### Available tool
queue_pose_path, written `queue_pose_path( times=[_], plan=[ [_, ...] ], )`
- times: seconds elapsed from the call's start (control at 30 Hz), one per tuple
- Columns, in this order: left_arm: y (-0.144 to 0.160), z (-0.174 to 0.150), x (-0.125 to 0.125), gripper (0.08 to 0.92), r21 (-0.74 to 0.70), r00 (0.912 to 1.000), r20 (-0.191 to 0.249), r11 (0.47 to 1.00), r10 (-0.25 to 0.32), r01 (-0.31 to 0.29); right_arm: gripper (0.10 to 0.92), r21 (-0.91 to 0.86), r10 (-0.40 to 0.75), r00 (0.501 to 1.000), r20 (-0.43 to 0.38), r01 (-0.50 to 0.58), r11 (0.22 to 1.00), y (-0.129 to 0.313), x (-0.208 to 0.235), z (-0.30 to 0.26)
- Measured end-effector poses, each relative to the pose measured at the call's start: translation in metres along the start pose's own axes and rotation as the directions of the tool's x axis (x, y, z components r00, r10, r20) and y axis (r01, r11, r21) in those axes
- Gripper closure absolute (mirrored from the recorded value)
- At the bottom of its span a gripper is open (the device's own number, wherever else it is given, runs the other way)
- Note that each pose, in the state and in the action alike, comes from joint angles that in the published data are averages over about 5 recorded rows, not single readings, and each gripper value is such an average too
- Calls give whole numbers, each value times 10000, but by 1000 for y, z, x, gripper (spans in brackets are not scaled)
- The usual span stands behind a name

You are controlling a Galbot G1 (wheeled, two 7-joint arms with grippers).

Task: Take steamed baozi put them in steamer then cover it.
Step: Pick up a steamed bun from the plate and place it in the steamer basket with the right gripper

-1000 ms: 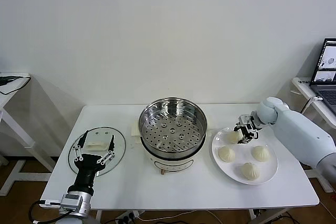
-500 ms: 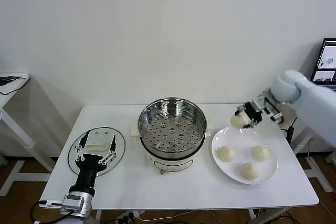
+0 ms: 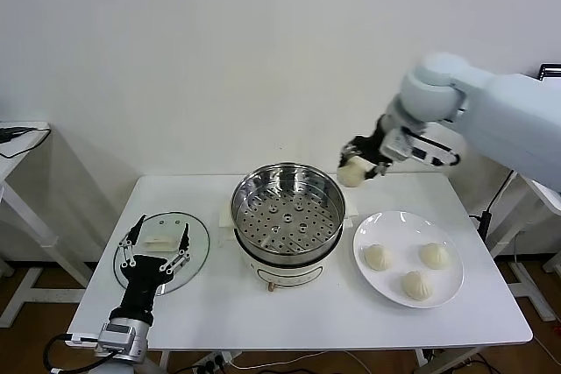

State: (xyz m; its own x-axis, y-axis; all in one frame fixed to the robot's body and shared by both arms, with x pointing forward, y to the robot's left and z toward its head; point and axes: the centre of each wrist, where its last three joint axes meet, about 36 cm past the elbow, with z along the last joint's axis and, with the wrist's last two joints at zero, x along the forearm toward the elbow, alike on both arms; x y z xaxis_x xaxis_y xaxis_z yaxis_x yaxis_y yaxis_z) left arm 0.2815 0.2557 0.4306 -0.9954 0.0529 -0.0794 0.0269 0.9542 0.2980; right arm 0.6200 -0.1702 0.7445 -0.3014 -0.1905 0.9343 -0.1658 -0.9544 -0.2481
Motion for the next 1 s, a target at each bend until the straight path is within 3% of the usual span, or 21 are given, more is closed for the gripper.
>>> queue_pose_path(
  times=[0.43,1.0],
  plan=[
    [8,7,0,177,-120,9999,-114,9999,61,-62,386,1601,-538,9983,214,497,9859,-59,-68,12],
    [10,11,-2,177,-131,9999,-141,9999,82,-84,369,1830,-691,9954,662,560,9815,-85,-152,24]
  ],
)
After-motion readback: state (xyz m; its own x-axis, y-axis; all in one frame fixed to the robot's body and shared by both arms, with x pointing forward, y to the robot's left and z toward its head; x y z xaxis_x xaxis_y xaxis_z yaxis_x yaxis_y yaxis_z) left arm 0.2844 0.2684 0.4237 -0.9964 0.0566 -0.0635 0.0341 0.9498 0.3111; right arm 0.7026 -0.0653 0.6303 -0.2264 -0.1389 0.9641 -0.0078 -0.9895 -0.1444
